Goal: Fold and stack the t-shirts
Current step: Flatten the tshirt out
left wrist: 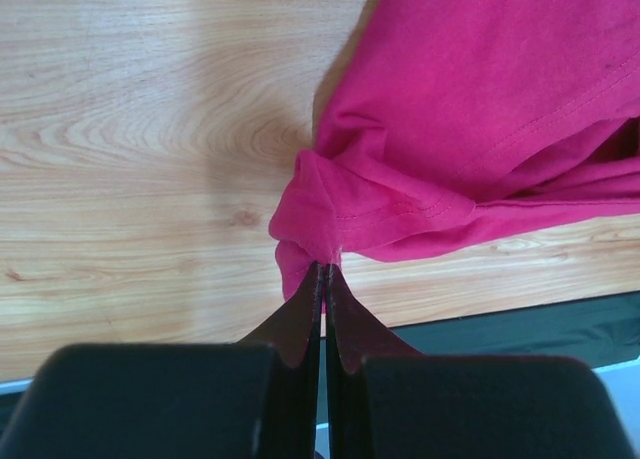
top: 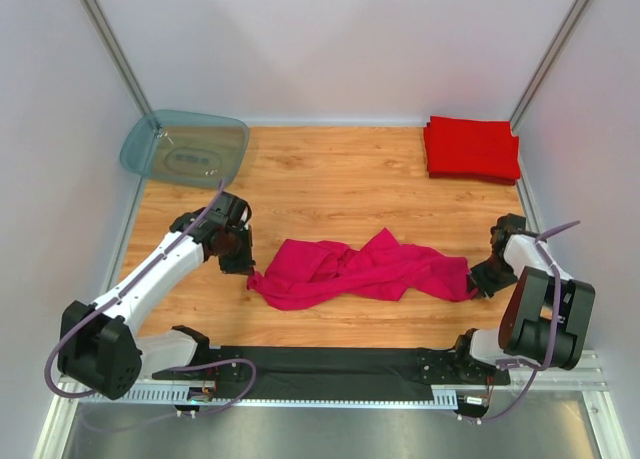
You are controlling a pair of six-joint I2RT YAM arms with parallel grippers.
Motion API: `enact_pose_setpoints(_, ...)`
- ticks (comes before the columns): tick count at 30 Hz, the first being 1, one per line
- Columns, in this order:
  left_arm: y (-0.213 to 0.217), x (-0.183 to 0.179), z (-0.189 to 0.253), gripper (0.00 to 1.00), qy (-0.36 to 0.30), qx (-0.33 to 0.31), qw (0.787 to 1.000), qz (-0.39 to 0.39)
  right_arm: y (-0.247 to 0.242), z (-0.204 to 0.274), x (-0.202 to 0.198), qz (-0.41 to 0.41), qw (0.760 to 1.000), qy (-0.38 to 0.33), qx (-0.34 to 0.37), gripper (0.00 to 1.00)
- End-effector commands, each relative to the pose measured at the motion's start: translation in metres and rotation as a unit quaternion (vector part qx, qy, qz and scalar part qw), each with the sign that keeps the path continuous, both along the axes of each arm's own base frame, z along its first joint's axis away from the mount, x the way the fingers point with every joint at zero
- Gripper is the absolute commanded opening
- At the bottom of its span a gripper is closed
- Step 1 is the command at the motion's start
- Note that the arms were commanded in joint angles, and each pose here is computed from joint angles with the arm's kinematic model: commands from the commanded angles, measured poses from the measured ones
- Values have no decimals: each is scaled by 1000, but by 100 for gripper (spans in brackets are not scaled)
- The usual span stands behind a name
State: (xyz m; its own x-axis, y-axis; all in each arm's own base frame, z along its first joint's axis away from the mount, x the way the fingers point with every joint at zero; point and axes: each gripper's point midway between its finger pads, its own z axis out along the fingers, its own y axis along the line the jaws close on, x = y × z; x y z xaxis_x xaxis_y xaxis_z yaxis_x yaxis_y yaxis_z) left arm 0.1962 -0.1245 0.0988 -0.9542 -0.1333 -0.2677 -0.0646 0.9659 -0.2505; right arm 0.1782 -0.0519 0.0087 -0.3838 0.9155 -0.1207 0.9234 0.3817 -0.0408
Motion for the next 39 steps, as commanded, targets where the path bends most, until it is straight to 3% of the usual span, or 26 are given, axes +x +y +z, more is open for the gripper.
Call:
enact_pose_setpoints(1,-3,9,4,0,-15,-7,1000,-12,-21,-25,3,-15,998,-6,-61,24)
enact_pose_setpoints(3,-3,11,2,0,-12,-5,1000,-14,-22,-24,5,-13,998,-13,-63,16)
enact_pose_setpoints(5,-3,14,4,0,-13,-5,1000,-12,-23,-19,11,-7,998,-23,-63,1)
enact_pose_setpoints(10,1,25,16,0,-30,2,1000,-10,-30,33,14,19,995,-25,-97,0)
enact_pose_setpoints(14,12,36,30,0,-49,29,998,-6,-40,102,26,20,988,-75,-132,0)
enact_pose_setpoints(17,17,45,50,0,-69,33,997,1,-44,134,24,23,985,-85,-148,0)
enact_pose_setpoints(21,14,54,102,0,-119,11,993,20,-45,196,40,17,975,-156,-160,0)
enact_pose_setpoints(26,16,41,156,0,-163,-18,986,39,-35,243,35,14,967,-204,-153,0)
enact_pose_setpoints(28,25,39,157,0,-165,5,985,51,-34,262,30,9,960,-229,-161,0)
enact_pose_setpoints(32,20,27,135,0,-142,-20,987,70,-24,270,30,7,953,-265,-147,0)
enact_pose_setpoints(36,2,-1,82,0,-55,-69,993,77,-11,212,10,28,977,-184,-103,0)
enact_pose_setpoints(38,7,-17,52,16,-10,-52,995,87,-5,180,-4,38,982,-159,-91,0)
enact_pose_setpoints(39,12,-20,46,34,-8,-40,995,90,-3,172,-5,44,982,-160,-87,0)
